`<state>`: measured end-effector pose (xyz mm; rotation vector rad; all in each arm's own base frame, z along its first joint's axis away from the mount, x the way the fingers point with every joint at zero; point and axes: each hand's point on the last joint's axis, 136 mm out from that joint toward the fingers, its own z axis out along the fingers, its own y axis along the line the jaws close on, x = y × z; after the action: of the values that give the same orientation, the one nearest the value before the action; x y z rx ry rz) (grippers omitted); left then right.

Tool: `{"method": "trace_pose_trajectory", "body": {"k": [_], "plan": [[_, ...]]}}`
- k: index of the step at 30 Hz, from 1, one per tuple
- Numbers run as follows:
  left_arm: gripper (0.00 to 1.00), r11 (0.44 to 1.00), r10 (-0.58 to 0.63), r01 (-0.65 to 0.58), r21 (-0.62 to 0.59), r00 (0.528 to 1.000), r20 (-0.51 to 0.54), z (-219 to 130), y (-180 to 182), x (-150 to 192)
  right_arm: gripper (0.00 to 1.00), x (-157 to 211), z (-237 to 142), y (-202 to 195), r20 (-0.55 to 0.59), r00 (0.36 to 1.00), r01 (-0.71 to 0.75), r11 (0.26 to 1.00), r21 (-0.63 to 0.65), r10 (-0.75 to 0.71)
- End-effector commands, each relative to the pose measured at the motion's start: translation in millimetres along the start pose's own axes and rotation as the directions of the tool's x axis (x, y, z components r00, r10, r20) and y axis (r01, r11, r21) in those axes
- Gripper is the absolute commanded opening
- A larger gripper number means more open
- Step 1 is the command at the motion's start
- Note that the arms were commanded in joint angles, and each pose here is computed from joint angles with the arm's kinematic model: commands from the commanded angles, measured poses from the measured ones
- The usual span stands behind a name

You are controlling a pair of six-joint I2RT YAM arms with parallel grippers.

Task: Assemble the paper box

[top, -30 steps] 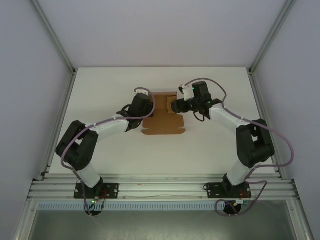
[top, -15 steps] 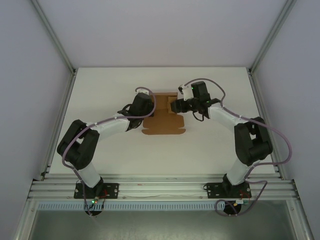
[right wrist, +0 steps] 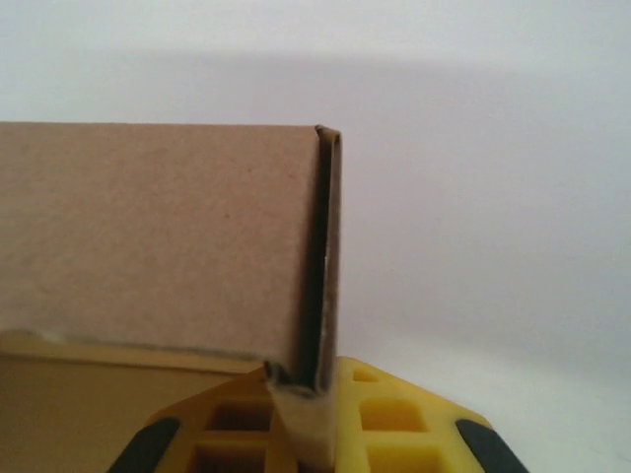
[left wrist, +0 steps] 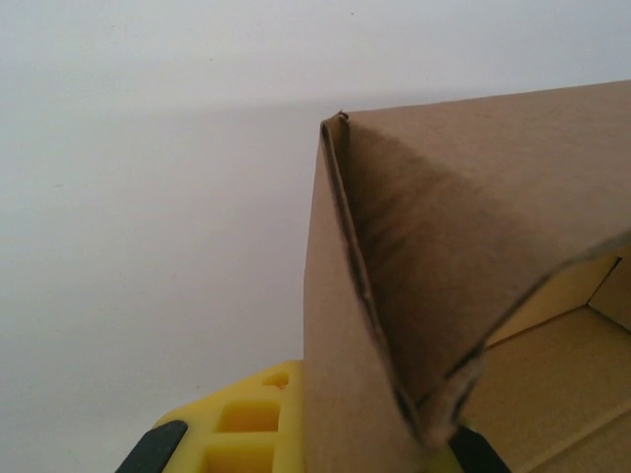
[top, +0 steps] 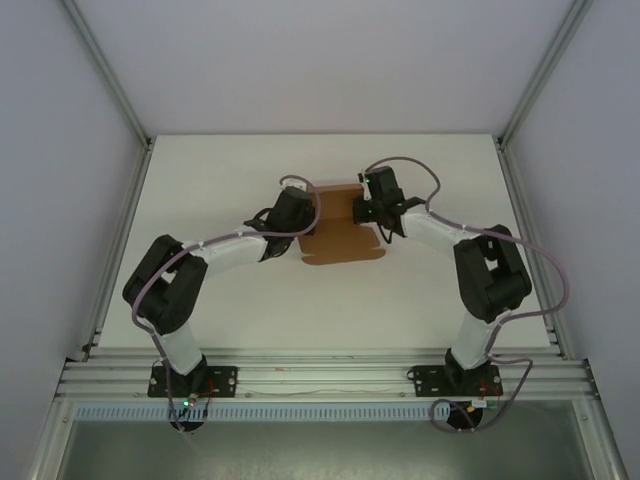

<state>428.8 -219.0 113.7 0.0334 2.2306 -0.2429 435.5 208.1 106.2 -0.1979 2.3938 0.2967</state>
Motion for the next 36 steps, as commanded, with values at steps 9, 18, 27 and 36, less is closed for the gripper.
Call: {"method": "trace_pose_trajectory", "body": {"k": [9, 18, 27, 36], "plan": [[0.00, 1.000, -0.004, 0.003, 0.023, 0.997, 0.072, -15, -22, -26, 0.00, 0, -33, -119, 0.001, 1.000, -0.014, 0.646, 0.763, 0.021], [0.00, 0.999, -0.021, 0.019, 0.025, 0.998, 0.063, -10, -25, -26, 0.15, 0, -17, -98, 0.040, 0.999, -0.028, 0.753, 0.658, 0.002], [0.00, 0.995, 0.004, -0.010, 0.102, 0.998, 0.062, -16, -35, -23, 0.30, -20, -17, -48, 0.162, 0.973, -0.189, 0.973, 0.131, 0.167], [0.00, 0.991, 0.019, -0.026, 0.130, 0.998, 0.056, -20, -39, -20, 0.37, -37, -25, -21, 0.199, 0.956, -0.195, 0.974, -0.117, 0.215]]}}
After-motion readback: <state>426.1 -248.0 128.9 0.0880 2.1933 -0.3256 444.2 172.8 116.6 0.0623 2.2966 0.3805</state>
